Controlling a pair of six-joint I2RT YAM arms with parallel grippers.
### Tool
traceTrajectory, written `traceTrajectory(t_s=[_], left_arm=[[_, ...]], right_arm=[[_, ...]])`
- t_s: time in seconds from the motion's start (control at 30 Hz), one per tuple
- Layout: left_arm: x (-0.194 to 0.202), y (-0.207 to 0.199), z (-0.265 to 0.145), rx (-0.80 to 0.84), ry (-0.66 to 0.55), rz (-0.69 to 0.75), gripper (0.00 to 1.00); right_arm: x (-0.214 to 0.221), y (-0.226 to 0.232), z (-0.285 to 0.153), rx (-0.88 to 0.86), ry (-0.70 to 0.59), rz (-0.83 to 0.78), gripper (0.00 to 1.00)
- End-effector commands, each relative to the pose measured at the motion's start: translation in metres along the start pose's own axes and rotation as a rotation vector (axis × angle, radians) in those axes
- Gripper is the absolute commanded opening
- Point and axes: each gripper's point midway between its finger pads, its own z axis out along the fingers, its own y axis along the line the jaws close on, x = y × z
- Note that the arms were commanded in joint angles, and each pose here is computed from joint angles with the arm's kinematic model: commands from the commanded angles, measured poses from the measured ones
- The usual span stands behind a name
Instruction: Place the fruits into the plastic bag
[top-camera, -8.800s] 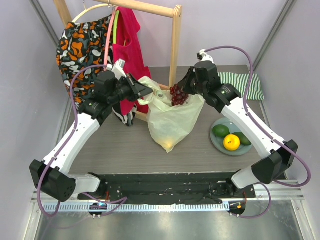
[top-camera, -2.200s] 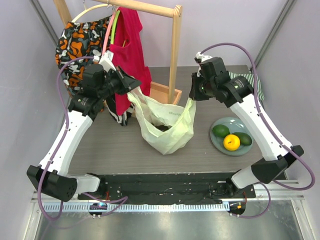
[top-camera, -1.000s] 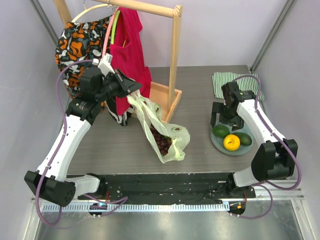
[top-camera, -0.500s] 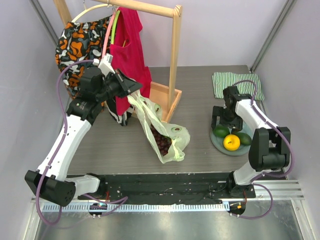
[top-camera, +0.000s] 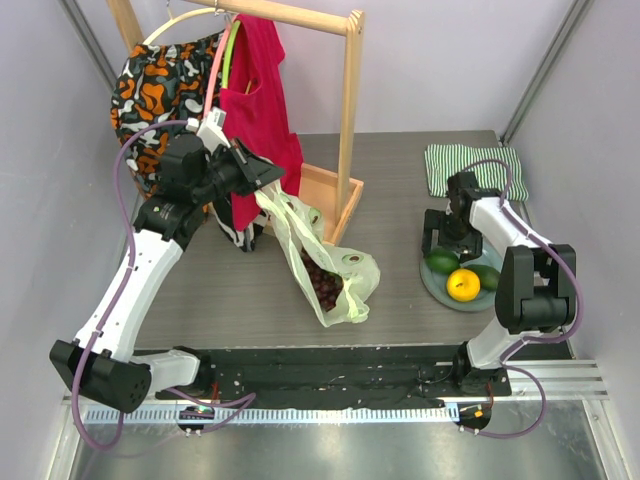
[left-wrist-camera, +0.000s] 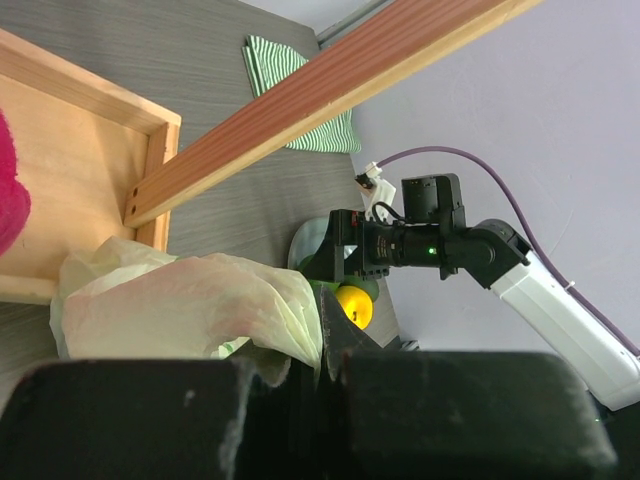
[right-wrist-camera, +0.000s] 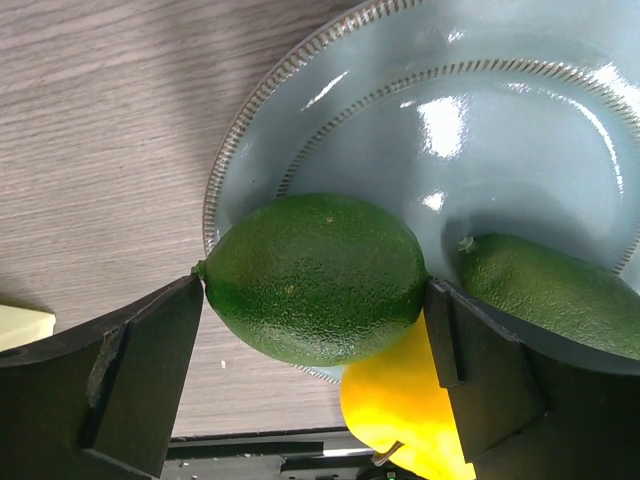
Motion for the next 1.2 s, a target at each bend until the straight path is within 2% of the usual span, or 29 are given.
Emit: traceTrajectory(t_s=[0.0,0.13,0.23,0.27,0.47,0.67,0.83,1.07,1.17], left_arm=[[-0.009,-0.007,0.001,0.027,-0.030,0.010,0.00],[-0.010,-0.008,0.001,0.029,-0.032,0.009,0.00],[-0.010,-0.007,0.003,0.029,-0.032,0.006,0.00],[-0.010,-0.007,0.003,0.029,-0.032,0.006,0.00],[-0.010,-0.007,0.003,0.027,-0.030,0.005,0.00],[-0.011,-0.007,0.004,0.029,-0.036,0.004,0.00],[-0.011,-0.007,0.007,0.035,-0.029,0.001,0.00],[-0.009,-0.005,0.008,0.034,-0.026,-0.003,0.00],[-0.007,-0.003,0.009,0.031,-0.019,-0.006,0.00]], right_arm=[[-0.003,0.001,0.008,-0.011,-0.013,-0.013,0.97],[0.000,0.001,0.014,-0.010,-0.007,-0.019,0.96],[0.002,0.003,0.018,-0.020,0.008,-0.007,0.87],[0.002,0.004,0.019,-0.020,0.014,-0.004,0.81],[0.000,0.007,0.004,-0.043,0.003,0.000,0.57],[-0.018,0.007,-0.029,-0.054,-0.076,0.009,0.41],[-0.036,0.009,-0.054,-0.067,-0.148,0.014,0.37],[-0.041,0.008,-0.072,-0.071,-0.173,0.010,0.33],[-0.051,0.013,-0.098,-0.099,-0.225,0.007,0.33]])
